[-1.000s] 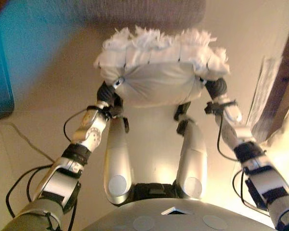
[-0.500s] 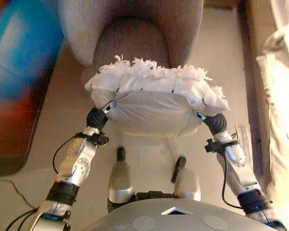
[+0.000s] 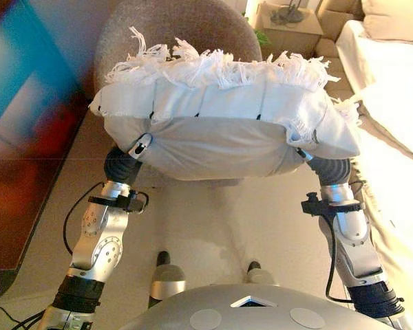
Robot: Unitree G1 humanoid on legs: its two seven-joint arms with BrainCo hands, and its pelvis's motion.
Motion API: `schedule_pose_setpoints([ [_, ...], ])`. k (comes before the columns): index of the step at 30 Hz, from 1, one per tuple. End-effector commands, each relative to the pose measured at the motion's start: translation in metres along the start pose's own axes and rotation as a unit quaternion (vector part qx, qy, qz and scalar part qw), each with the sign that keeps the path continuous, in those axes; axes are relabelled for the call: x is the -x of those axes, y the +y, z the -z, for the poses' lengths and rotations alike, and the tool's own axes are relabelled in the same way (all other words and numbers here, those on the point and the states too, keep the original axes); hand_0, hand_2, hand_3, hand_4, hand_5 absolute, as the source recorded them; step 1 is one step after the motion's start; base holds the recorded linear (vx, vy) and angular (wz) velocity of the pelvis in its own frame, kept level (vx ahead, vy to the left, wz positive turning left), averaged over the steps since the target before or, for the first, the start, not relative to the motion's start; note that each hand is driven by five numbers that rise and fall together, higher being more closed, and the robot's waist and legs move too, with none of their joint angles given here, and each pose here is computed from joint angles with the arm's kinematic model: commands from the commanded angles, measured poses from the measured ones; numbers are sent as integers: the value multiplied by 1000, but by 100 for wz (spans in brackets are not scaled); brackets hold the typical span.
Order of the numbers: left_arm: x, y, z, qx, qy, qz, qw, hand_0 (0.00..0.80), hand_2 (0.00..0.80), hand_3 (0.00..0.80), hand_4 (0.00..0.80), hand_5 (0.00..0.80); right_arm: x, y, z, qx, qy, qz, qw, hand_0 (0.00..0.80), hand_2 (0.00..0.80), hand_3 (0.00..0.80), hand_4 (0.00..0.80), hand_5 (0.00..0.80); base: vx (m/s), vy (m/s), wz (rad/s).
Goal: Pick up the cushion and take it to the sofa
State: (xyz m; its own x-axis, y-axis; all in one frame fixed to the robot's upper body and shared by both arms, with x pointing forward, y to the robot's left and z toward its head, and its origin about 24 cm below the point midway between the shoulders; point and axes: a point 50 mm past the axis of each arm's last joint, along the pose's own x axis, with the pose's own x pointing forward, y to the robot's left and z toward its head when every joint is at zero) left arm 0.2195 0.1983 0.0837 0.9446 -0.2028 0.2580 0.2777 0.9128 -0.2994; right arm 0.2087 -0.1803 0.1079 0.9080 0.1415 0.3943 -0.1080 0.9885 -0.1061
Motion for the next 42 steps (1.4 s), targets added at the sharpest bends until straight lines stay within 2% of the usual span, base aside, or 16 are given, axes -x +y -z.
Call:
schedule_pose_setpoints([
  [1,-21,-34,-51,-11,-159,88,983,800,800,800,800,800,-28,7,-52,-4,-161,-42,986,800,800,800,800,800,-9,-318,-26],
  [4,-24,-33,-53,25,-168,71,983,800,800,800,800,800,-35,6,-58,9,-167,-60,984,800,800,800,800,800,-15,-338,-18],
  [13,-17,-37,-51,33,-178,69,981,800,800,800,800,800,-34,7,-61,5,-177,-65,982,800,800,800,800,800,94,-152,-22],
  [17,-29,-46,-45,45,-158,98,982,800,800,800,800,800,-38,14,-53,15,-167,-34,985,800,800,800,800,800,358,-20,10],
  [25,-26,-43,-44,65,-170,91,979,800,800,800,800,800,-32,13,-43,3,-134,-49,990,800,800,800,800,800,579,70,11],
  [31,-20,-29,-46,31,-161,58,985,800,800,800,800,800,-26,7,-38,-28,-115,-52,992,800,800,800,800,800,838,303,-29],
  [35,-21,-32,-50,7,-175,78,981,800,800,800,800,800,-17,17,-41,-21,-129,-65,989,800,800,800,800,800,625,153,-39],
  [39,-37,-39,-49,-4,-172,101,980,800,800,800,800,800,-27,22,-36,-32,-131,-52,990,800,800,800,800,800,462,-11,0],
  [42,-37,-40,-50,-3,-164,99,982,800,800,800,800,800,-30,19,-30,-38,-125,-35,991,800,800,800,800,800,465,-95,-43],
])
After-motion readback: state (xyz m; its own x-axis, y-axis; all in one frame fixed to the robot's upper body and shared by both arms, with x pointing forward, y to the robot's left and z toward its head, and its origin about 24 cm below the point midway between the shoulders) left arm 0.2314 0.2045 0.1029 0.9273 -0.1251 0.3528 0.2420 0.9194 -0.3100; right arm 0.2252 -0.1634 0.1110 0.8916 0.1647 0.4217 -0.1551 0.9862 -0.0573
